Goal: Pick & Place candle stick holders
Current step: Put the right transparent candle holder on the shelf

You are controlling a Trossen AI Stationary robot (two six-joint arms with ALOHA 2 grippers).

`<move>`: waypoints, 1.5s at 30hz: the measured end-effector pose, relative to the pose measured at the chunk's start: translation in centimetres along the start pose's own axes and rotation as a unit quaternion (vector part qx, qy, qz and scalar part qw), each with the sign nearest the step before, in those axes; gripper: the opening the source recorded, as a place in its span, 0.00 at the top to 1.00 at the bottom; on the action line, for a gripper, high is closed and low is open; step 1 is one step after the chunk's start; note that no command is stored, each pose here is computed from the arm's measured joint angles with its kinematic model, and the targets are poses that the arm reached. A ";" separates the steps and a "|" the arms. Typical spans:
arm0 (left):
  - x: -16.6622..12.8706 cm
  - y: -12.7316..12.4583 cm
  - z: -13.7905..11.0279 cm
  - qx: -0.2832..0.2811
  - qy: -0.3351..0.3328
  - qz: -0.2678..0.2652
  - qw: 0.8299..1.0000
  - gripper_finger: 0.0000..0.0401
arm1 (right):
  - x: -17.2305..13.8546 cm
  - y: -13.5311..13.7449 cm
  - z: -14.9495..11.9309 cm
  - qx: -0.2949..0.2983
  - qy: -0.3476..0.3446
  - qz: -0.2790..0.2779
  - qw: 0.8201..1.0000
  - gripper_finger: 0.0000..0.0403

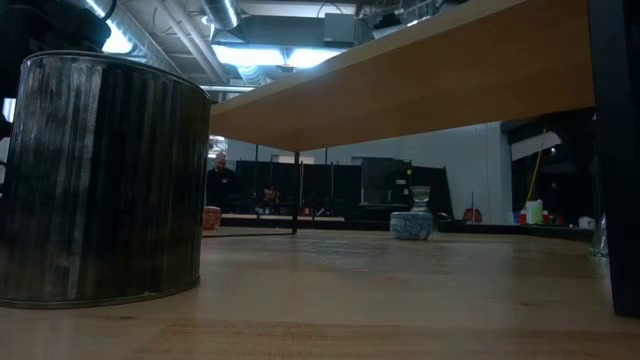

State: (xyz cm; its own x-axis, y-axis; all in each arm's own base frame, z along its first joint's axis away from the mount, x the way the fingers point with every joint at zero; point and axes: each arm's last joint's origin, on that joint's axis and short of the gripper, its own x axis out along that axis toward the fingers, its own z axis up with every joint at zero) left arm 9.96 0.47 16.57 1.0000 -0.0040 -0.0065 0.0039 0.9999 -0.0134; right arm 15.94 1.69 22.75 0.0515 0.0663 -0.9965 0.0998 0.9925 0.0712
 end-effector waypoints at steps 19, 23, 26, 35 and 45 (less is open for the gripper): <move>0.0 0.0 0.0 0.000 0.000 0.000 1.000 0.99 | 1.3 -0.1 -0.3 -0.001 0.008 0.009 1.000 0.01; 0.0 0.0 0.0 0.000 0.000 0.000 1.000 0.99 | 1.3 -0.1 -0.3 -0.001 0.008 0.009 1.000 0.03; 0.0 0.0 0.0 0.000 0.000 0.000 1.000 0.99 | 1.3 -0.1 -0.3 -0.001 0.008 0.009 1.000 0.06; 0.0 0.0 0.0 0.000 0.000 0.000 1.000 0.99 | 1.3 -0.1 -0.3 0.000 0.007 0.009 1.000 0.19; 0.0 0.0 0.0 0.000 0.000 0.000 1.000 0.99 | 1.3 -0.1 -0.3 0.000 0.007 0.009 1.000 0.32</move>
State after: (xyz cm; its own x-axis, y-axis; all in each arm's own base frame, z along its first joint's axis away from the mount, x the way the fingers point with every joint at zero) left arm 9.96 0.47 16.56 1.0000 -0.0041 -0.0070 0.0040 0.9999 -0.0135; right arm 15.74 1.73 21.44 0.0400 0.0859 -0.9955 0.0994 0.9910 0.0895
